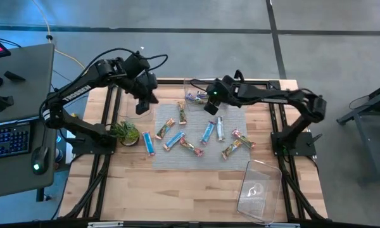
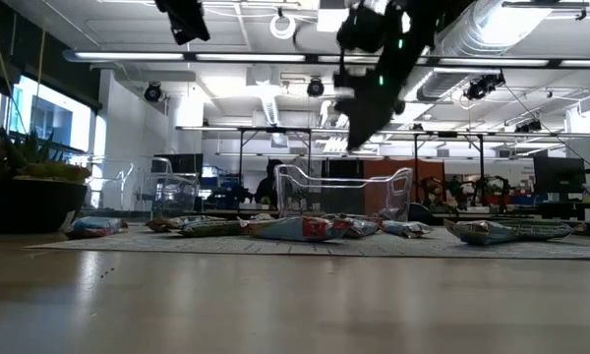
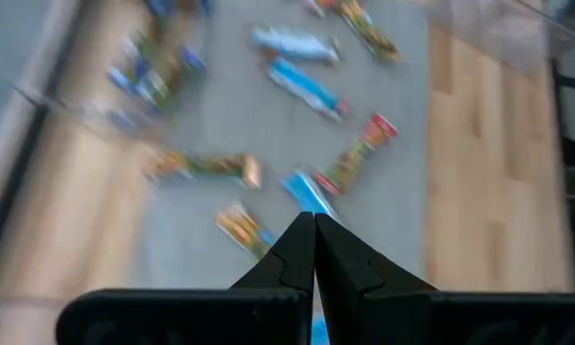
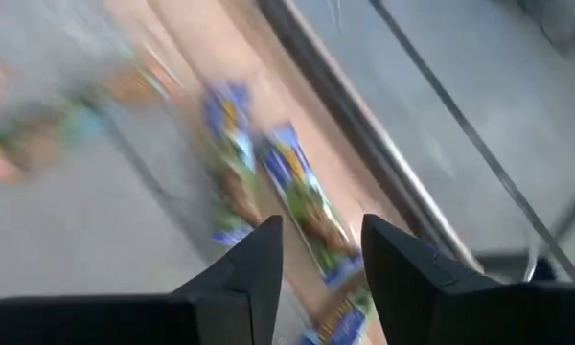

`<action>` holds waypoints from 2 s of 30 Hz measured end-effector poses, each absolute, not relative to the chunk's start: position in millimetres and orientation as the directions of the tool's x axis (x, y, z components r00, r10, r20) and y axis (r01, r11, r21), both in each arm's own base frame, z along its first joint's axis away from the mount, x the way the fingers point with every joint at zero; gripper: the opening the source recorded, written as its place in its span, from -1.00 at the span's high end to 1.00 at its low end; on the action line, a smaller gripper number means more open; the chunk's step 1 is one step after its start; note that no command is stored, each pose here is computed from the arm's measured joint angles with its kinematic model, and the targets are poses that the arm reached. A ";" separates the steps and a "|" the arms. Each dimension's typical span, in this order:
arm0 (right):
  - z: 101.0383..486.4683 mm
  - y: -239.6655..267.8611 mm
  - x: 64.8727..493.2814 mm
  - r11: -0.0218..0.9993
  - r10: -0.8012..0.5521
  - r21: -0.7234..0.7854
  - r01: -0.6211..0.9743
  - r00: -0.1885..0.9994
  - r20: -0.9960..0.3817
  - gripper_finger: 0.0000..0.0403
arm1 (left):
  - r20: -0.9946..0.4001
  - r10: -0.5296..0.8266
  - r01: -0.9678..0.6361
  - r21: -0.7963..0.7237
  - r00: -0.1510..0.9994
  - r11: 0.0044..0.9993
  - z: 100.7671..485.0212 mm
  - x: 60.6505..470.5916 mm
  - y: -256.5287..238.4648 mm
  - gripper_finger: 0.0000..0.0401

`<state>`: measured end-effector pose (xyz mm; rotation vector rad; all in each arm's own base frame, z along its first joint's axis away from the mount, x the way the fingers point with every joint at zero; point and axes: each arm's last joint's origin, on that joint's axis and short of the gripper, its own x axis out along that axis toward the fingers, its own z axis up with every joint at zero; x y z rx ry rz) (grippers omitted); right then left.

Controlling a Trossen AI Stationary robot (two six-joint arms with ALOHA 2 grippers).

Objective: Pick and place Granola Bars by type
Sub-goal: Put the yellow granola bar into the left transparent bin

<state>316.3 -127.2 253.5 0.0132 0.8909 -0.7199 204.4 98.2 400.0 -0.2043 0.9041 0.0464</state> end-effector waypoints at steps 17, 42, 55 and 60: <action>324.7 -56.0 299.6 0.893 -0.437 -0.174 0.415 0.710 -0.552 0.39 | -0.853 -0.268 -0.166 -0.373 0.448 0.913 259.5 236.4 50.9 0.96; 322.7 -53.5 301.3 0.907 -0.409 -0.162 0.389 0.717 -0.564 0.39 | -0.894 0.029 -0.130 -0.032 0.447 0.991 182.5 277.7 69.9 0.84; 320.5 -53.2 299.7 0.908 -0.406 -0.169 0.384 0.701 -0.586 0.39 | -0.896 0.116 -0.166 0.048 0.430 0.985 181.2 278.3 72.7 0.58; 317.2 -52.8 297.0 0.909 -0.402 -0.180 0.376 0.674 -0.619 0.39 | -0.898 0.100 -0.204 0.011 0.429 0.979 181.1 278.0 72.1 0.28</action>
